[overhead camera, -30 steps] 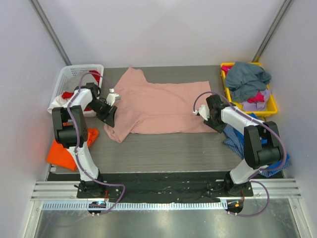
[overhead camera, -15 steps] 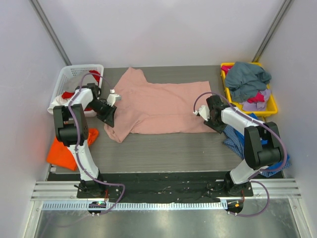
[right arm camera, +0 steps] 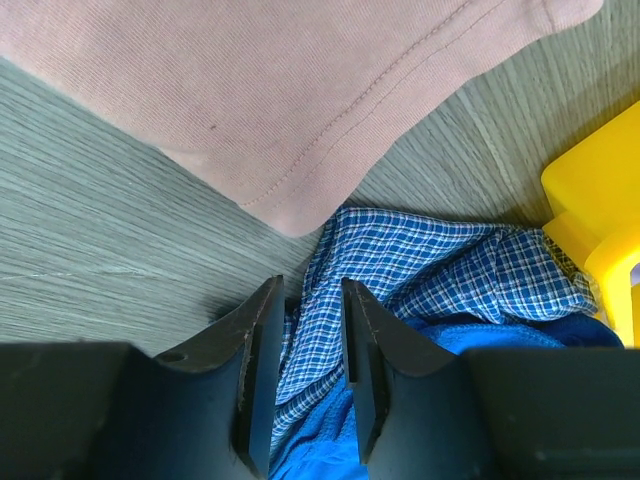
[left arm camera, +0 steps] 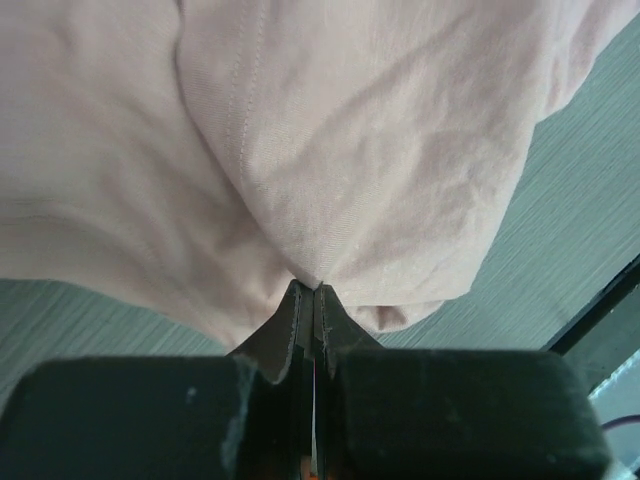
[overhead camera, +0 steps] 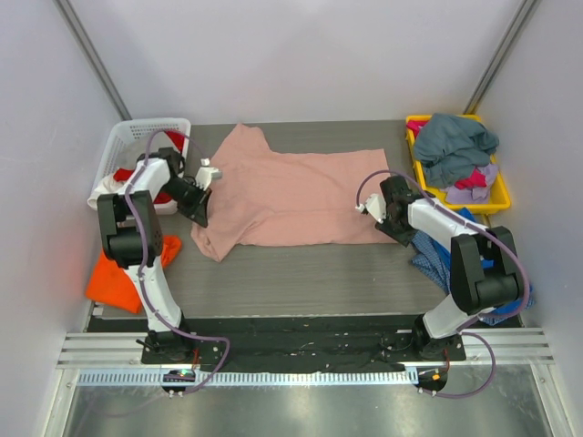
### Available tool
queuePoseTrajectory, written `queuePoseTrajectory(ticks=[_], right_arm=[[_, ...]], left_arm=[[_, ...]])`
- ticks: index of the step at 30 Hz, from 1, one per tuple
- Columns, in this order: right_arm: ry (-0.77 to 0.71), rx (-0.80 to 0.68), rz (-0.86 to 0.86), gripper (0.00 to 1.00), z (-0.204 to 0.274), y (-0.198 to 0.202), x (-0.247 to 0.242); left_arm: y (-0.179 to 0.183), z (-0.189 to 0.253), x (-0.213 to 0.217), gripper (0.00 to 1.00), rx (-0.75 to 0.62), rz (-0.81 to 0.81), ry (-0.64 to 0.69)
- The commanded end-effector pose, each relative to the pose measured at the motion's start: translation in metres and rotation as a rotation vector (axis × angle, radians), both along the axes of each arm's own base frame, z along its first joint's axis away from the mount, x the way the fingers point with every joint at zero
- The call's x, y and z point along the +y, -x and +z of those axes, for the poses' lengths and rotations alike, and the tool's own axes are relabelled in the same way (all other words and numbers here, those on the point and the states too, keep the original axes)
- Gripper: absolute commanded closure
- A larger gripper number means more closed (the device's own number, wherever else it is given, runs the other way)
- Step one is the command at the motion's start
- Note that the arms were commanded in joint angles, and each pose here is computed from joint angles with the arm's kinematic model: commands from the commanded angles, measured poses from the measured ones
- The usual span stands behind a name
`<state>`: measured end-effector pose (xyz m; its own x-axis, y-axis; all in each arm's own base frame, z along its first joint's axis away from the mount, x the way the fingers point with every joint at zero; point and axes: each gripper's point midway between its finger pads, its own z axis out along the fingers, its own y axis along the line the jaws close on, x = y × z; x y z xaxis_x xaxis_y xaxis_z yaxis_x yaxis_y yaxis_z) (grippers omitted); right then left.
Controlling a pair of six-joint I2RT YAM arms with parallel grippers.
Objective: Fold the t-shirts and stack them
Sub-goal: Fold the flattened tshirt in 1/3 of the way
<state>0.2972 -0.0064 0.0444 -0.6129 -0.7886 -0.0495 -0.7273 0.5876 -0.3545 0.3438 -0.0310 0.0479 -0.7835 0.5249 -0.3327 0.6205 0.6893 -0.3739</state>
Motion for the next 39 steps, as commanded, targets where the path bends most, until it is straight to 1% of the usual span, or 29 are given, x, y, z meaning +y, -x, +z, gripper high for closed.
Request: queuePoseTrajectory(ticks=[1,3,9,14,19,24,28,29,30,35,36,38,39], right_arm=[[-0.024,-0.065,-0.014,0.64,0.013,-0.006,0.003],[-0.025,-0.064,-0.017,0.64,0.014,-0.005,0.003],[-0.02,-0.058,-0.019,0.64,0.012,-0.004,0.003],[-0.02,-0.051,-0.02,0.64,0.009,-0.001,0.002],[-0.018,-0.048,-0.021,0.64,0.006,0.001,0.002],[-0.017,-0.045,-0.023,0.64,0.005,0.003,0.002],[-0.013,-0.043,-0.023,0.64,0.004,0.005,0.001],[-0.01,-0.043,-0.024,0.64,0.004,0.006,0.0],[-0.008,-0.041,-0.024,0.64,0.004,0.007,-0.001],[-0.003,-0.048,-0.024,0.64,0.006,0.009,-0.003],[0.0,-0.049,-0.025,0.65,0.006,0.01,-0.003],[0.001,-0.052,-0.026,0.64,0.007,0.01,-0.004],[0.0,-0.055,-0.024,0.65,0.008,0.009,-0.003]], left_arm=[[-0.033,0.059,0.003,1.0,-0.191,0.027,-0.008],[-0.045,0.075,0.006,1.0,-0.24,0.029,-0.023],[-0.065,0.095,0.012,1.0,-0.298,0.006,-0.086],[-0.081,0.092,0.018,1.0,-0.32,0.001,-0.129],[-0.09,0.082,0.015,1.0,-0.32,-0.016,-0.159],[-0.101,0.072,0.007,0.95,-0.334,-0.027,-0.195],[-0.112,0.067,0.008,0.94,-0.355,-0.013,-0.223],[-0.114,0.065,0.011,0.93,-0.36,-0.005,-0.24],[-0.119,0.064,-0.002,0.9,-0.381,-0.028,-0.242],[-0.134,0.057,0.005,0.79,-0.413,-0.01,-0.326],[-0.139,0.057,0.009,0.72,-0.428,-0.005,-0.357],[-0.141,0.052,0.011,0.69,-0.424,-0.005,-0.383],[-0.145,0.051,0.015,0.65,-0.434,0.002,-0.399]])
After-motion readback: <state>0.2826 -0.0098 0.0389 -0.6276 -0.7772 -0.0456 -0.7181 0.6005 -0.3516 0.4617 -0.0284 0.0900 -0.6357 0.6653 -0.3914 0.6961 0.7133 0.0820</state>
